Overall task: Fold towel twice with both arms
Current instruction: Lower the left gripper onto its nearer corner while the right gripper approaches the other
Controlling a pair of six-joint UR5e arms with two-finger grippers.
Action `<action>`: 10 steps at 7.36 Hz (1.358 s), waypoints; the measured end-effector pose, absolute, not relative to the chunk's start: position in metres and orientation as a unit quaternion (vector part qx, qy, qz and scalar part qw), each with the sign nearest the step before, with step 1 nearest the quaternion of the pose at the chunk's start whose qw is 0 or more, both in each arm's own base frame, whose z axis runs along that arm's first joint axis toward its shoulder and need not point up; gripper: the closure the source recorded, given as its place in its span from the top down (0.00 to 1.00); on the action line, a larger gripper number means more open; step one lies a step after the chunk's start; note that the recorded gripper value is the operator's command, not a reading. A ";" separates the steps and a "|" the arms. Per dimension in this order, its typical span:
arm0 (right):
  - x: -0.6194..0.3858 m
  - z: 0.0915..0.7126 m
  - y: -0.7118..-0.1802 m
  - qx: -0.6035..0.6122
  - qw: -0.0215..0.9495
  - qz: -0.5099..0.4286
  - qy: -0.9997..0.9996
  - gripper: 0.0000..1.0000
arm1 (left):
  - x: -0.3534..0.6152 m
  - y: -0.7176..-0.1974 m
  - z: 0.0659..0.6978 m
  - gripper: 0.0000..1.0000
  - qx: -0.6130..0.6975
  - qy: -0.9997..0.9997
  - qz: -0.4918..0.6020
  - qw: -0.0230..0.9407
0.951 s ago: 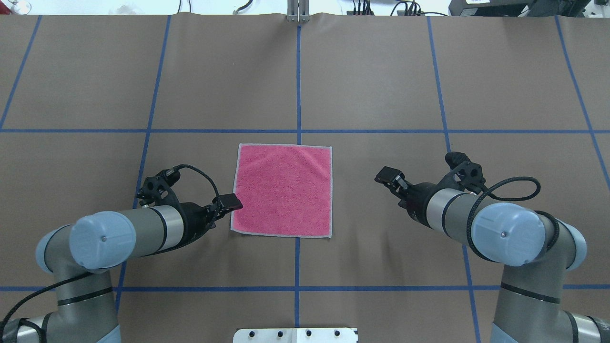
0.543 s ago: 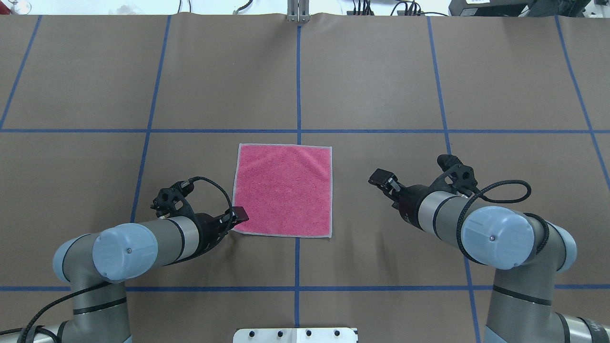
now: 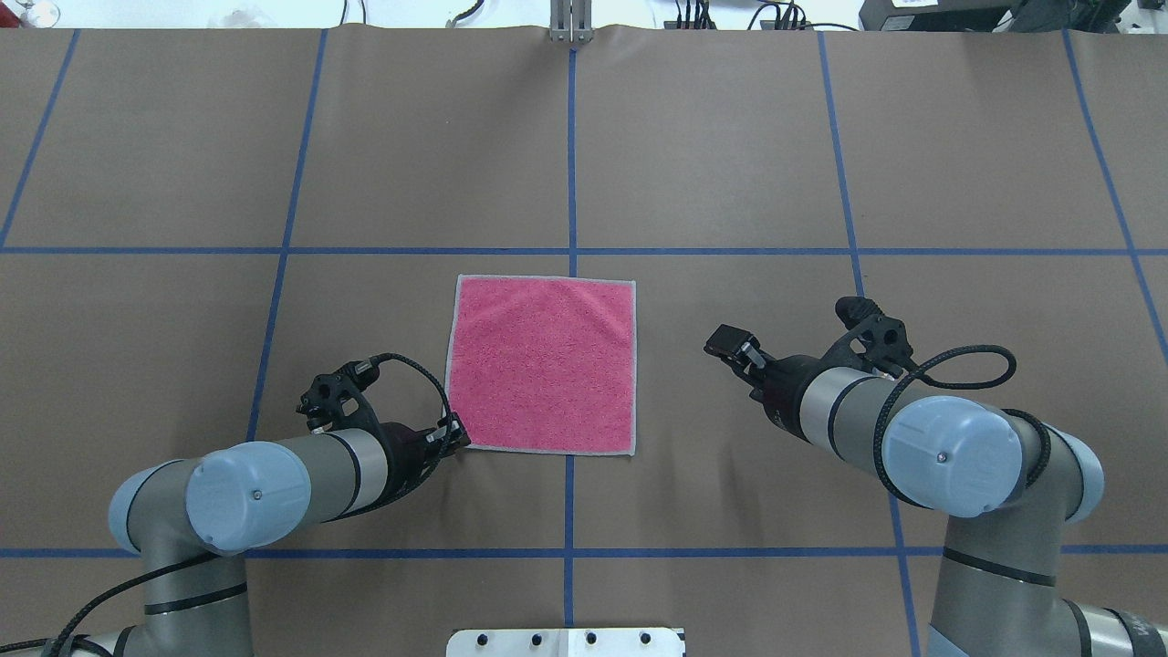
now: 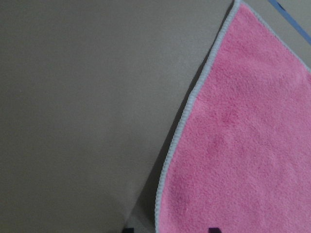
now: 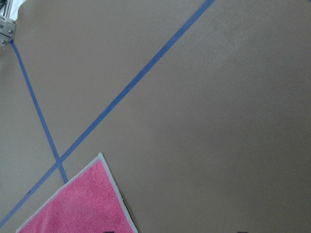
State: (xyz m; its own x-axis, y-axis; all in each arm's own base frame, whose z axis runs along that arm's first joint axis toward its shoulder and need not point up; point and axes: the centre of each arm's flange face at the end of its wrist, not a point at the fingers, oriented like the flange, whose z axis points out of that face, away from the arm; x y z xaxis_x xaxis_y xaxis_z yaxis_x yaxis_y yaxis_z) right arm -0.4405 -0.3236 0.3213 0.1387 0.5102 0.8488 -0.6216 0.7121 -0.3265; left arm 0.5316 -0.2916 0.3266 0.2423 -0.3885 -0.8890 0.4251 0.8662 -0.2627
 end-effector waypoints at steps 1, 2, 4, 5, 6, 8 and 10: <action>-0.440 0.321 -0.323 0.052 0.753 0.375 -0.538 0.88 | 0.531 -0.292 0.327 0.23 0.017 0.559 -0.257 0.788; -0.440 0.320 -0.323 0.052 0.753 0.375 -0.539 0.88 | 0.531 -0.292 0.327 0.32 0.018 0.558 -0.257 0.789; -0.440 0.320 -0.324 0.052 0.753 0.375 -0.539 0.88 | 0.530 -0.292 0.330 0.32 0.019 0.557 -0.256 0.790; -0.440 0.321 -0.324 0.052 0.753 0.375 -0.539 0.88 | 0.529 -0.292 0.331 0.31 0.019 0.556 -0.256 0.791; -0.440 0.321 -0.324 0.052 0.753 0.375 -0.539 0.88 | 0.529 -0.293 0.331 0.28 0.020 0.555 -0.256 0.791; -0.440 0.321 -0.324 0.053 0.753 0.375 -0.538 0.86 | 0.529 -0.294 0.332 0.00 0.020 0.555 -0.256 0.791; -0.441 0.321 -0.323 0.052 0.753 0.375 -0.538 0.72 | 0.528 -0.295 0.332 0.00 0.021 0.555 -0.257 0.791</action>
State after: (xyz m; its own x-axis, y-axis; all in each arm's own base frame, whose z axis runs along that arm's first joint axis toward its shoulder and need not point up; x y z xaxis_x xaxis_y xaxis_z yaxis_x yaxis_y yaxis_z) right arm -0.4405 -0.3235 0.3206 0.1395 0.5089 0.8495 -0.6205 0.7134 -0.3255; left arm 0.5278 -0.2950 0.3320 0.2522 -0.3833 -0.8885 0.4300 0.8670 -0.2519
